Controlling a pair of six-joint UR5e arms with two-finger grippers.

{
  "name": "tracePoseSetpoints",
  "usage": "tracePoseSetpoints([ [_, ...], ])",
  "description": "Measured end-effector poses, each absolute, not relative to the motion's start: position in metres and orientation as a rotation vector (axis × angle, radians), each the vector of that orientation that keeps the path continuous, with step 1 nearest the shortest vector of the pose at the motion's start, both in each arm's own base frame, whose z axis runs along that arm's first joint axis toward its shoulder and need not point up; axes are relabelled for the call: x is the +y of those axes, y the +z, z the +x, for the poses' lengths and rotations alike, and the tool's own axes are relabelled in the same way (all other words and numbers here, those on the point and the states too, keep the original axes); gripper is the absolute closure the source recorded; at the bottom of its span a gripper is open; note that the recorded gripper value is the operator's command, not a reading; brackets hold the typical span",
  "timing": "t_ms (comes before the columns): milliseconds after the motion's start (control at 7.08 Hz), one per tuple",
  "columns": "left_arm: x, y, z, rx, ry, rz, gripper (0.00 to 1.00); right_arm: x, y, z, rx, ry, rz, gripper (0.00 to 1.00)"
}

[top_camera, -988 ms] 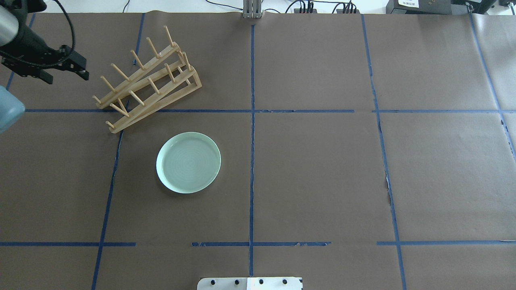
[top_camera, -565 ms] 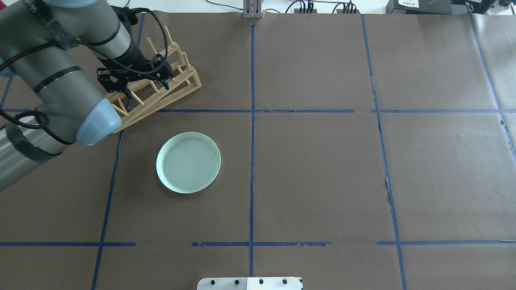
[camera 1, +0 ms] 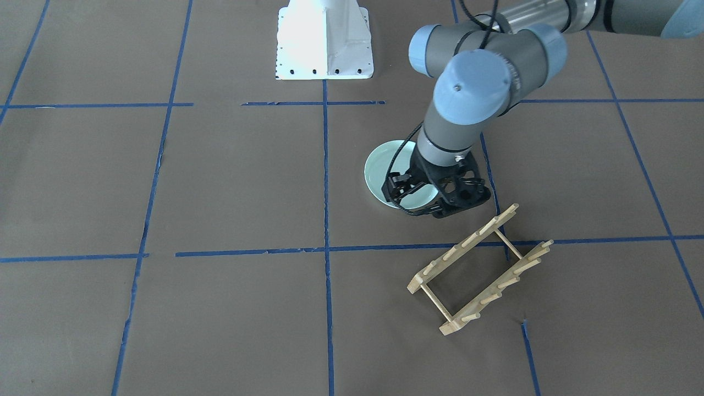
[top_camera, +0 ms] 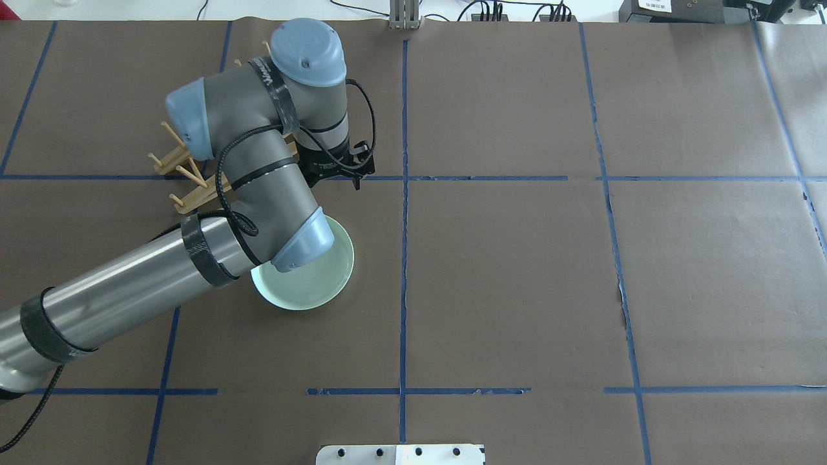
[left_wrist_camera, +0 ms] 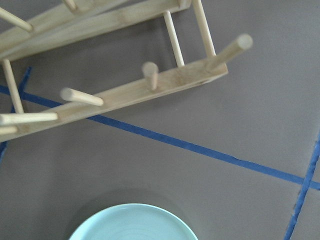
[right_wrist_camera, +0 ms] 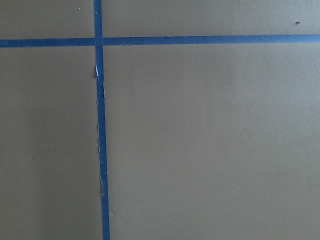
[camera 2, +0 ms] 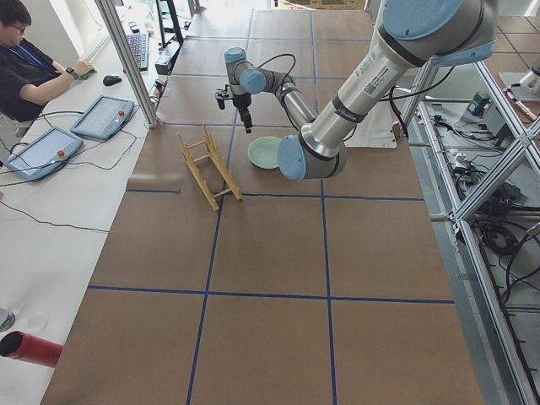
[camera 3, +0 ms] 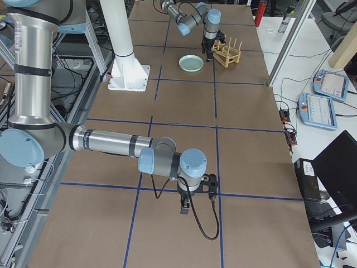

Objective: Place plate on rack
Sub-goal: 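Move the left gripper past the wooden rack down to the pale green plate, then close the left gripper on the rim of the pale green plate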

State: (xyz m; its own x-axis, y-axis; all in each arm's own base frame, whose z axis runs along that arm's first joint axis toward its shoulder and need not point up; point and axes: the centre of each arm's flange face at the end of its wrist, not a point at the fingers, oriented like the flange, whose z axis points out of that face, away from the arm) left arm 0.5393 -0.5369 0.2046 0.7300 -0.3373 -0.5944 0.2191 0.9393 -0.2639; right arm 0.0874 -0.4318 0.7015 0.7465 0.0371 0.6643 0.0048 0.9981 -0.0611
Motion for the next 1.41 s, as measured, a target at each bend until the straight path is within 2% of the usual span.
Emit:
tracePoseSetpoints([
  [282, -0.515, 0.217, 0.577, 0.663, -0.295, -0.201, 0.43, -0.432, 0.701, 0.087, -0.728, 0.017, -0.060, 0.00],
  [424, -0.509, 0.221, 0.585, 0.658, -0.288, -0.205, 0.51, -0.432, 0.701, 0.087, -0.728, 0.017, -0.060, 0.00],
  [706, -0.501, 0.225, 0.593, 0.653, -0.275, -0.210, 0.57, -0.432, 0.701, 0.088, -0.728, 0.018, -0.060, 0.00],
  [988, -0.496, 0.227, 0.598, 0.649, -0.267, -0.214, 0.76, -0.432, 0.701, 0.088, -0.728, 0.018, -0.060, 0.00],
  [1412, -0.494, 0.231, 0.599, 0.645, -0.264, -0.216, 0.76, -0.432, 0.701, 0.088, -0.728, 0.018, -0.060, 0.00],
])
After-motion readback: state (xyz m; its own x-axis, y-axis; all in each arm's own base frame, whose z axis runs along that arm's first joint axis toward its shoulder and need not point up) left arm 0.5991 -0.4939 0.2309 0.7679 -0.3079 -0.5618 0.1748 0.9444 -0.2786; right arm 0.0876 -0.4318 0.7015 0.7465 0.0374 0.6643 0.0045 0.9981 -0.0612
